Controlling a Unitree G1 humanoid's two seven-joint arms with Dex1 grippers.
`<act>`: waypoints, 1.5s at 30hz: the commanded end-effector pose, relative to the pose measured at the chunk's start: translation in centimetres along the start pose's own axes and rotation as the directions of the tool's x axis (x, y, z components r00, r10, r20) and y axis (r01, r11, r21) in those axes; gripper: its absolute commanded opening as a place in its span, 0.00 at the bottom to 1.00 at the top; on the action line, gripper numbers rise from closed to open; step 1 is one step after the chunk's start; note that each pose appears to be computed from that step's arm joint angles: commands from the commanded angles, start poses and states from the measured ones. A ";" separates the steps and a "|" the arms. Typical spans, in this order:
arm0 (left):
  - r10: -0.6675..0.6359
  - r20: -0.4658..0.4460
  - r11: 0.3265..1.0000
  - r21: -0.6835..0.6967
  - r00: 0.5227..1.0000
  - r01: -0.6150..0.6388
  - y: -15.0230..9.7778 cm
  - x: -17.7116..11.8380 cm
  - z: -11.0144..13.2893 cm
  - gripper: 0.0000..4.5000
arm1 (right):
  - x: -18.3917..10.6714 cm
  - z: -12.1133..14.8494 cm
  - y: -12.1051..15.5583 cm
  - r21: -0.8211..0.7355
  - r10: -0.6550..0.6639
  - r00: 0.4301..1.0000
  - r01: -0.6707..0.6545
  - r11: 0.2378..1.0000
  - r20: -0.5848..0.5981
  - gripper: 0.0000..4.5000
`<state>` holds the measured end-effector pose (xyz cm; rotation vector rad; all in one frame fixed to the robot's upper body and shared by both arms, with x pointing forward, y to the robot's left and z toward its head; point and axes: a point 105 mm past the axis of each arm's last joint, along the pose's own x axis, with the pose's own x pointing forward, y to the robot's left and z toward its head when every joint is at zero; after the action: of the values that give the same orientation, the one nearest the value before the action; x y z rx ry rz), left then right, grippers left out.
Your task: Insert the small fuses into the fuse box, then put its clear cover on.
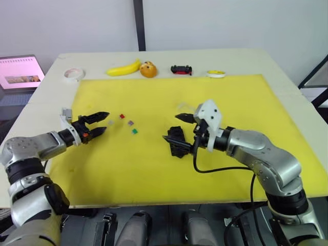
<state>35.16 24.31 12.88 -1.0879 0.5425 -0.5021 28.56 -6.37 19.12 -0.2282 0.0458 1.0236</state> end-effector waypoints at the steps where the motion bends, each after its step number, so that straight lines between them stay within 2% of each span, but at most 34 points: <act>1: -0.020 -0.001 1.000 0.001 1.000 0.020 -0.7 0.9 0.1 1.00 | 0.0 1.2 0.3 -0.036 -0.001 0.999 0.002 0.999 0.041 0.98; 10: -0.016 -0.014 1.000 -0.002 1.000 0.016 -0.5 2.2 -0.4 1.00 | 0.2 0.9 0.5 -0.033 -0.006 1.000 0.007 0.999 0.029 0.98; 21: 0.068 0.089 0.997 -0.037 0.994 -0.065 2.1 1.5 0.7 1.00 | 0.2 0.7 0.5 -0.038 -0.009 1.000 0.010 0.999 0.019 0.98; 27: 0.025 0.076 0.996 -0.088 0.997 -0.019 1.7 1.6 0.2 1.00 | 0.1 1.1 0.7 -0.033 0.011 1.000 -0.011 0.999 0.025 0.98; 35: 0.053 0.058 0.996 -0.072 0.997 -0.049 2.0 2.5 -1.5 1.00 | 0.8 0.8 1.3 -0.033 0.037 0.999 -0.036 0.999 0.013 0.98; 40: 0.023 0.074 0.998 -0.062 0.997 -0.019 1.0 2.9 -1.1 1.00 | 0.8 0.8 1.1 -0.056 0.056 0.998 -0.056 0.997 -0.006 0.98; 45: 0.054 0.114 0.996 -0.075 0.992 -0.045 1.7 3.0 -0.4 1.00 | 0.8 0.7 1.1 -0.071 0.068 0.998 -0.069 0.995 -0.018 0.98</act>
<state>37.16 22.79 11.86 -1.1676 0.4511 -0.4246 28.16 -5.19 18.39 -0.2756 0.0853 1.0804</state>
